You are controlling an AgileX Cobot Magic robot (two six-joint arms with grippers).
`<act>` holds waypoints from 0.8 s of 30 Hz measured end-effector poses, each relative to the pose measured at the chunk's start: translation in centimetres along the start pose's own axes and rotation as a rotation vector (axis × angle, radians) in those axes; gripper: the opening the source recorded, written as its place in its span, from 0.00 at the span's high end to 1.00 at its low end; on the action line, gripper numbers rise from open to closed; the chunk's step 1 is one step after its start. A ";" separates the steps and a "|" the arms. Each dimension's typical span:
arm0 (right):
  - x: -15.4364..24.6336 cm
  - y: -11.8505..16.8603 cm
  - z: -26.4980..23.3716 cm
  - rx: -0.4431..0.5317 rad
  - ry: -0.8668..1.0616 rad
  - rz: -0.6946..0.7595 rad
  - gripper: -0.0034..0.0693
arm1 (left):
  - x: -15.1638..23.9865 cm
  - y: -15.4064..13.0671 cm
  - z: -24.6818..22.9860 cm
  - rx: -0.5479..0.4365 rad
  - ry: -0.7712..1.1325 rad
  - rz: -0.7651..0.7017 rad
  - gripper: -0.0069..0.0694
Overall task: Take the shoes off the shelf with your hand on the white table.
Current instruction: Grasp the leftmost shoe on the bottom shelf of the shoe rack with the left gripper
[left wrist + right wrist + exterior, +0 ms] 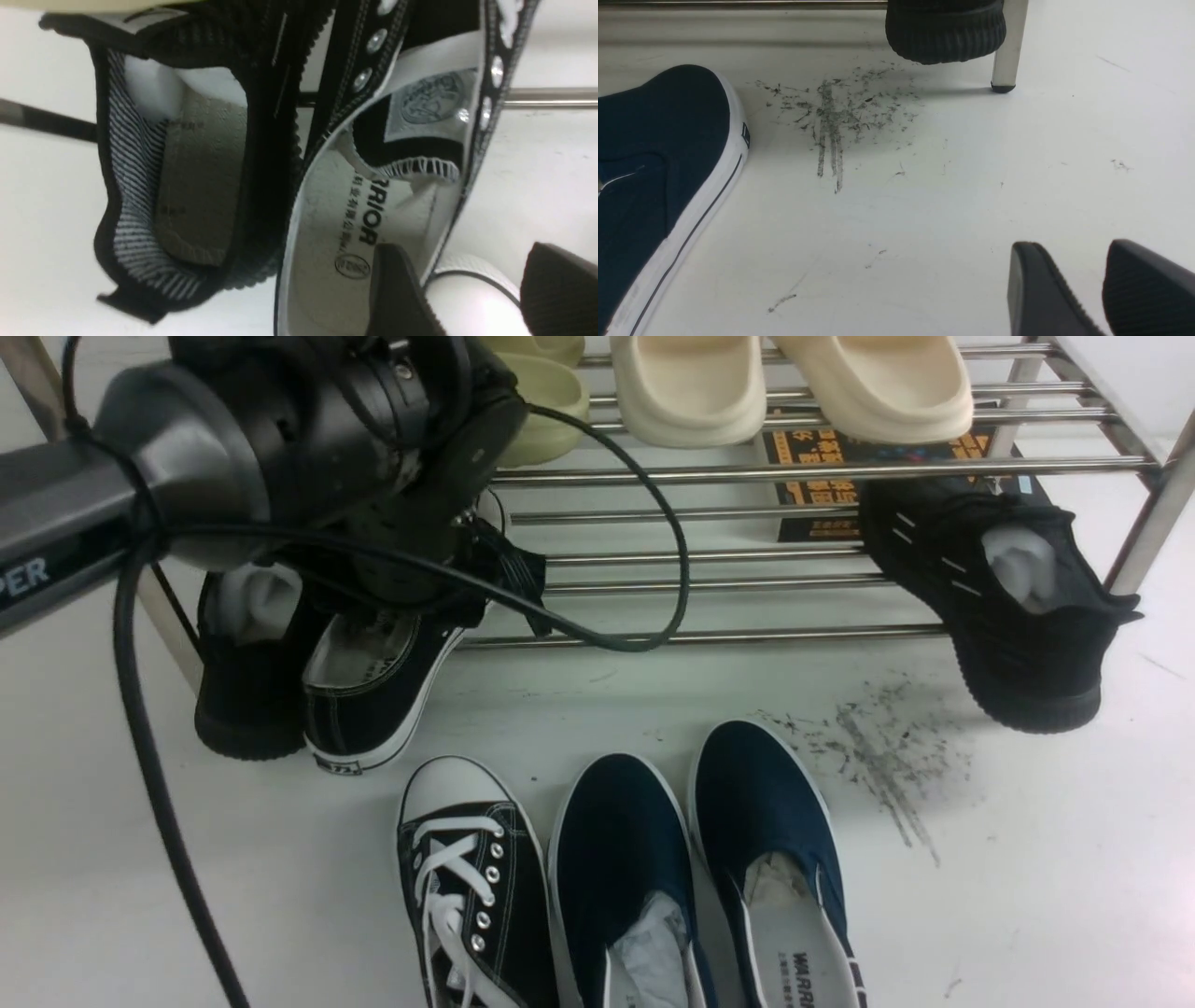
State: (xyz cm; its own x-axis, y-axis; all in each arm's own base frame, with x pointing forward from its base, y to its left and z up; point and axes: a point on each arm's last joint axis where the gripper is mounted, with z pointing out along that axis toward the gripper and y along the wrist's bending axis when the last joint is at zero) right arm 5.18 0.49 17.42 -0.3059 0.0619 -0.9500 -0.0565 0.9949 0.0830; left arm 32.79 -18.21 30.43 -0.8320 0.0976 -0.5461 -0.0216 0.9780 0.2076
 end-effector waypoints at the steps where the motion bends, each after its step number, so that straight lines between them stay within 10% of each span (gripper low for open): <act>1: 0.0 0.0 0.0 0.000 0.000 0.000 0.62 | 0.1 -0.3 0.5 -0.005 0.008 0.008 0.40; 17: 0.0 0.0 0.0 0.000 0.000 0.000 0.62 | 1.6 -3.0 7.4 -0.115 0.096 0.138 0.45; 24: 0.0 0.0 0.0 0.000 0.000 0.000 0.62 | 1.2 -3.3 6.7 -0.076 0.097 0.111 0.85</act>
State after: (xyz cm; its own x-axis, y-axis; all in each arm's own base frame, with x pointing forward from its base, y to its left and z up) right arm 5.18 0.49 17.42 -0.3061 0.0619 -0.9500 -0.0565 0.9949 0.0830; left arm 35.55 -20.07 23.69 -0.8811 0.1824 -0.4363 0.0347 0.9451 0.3251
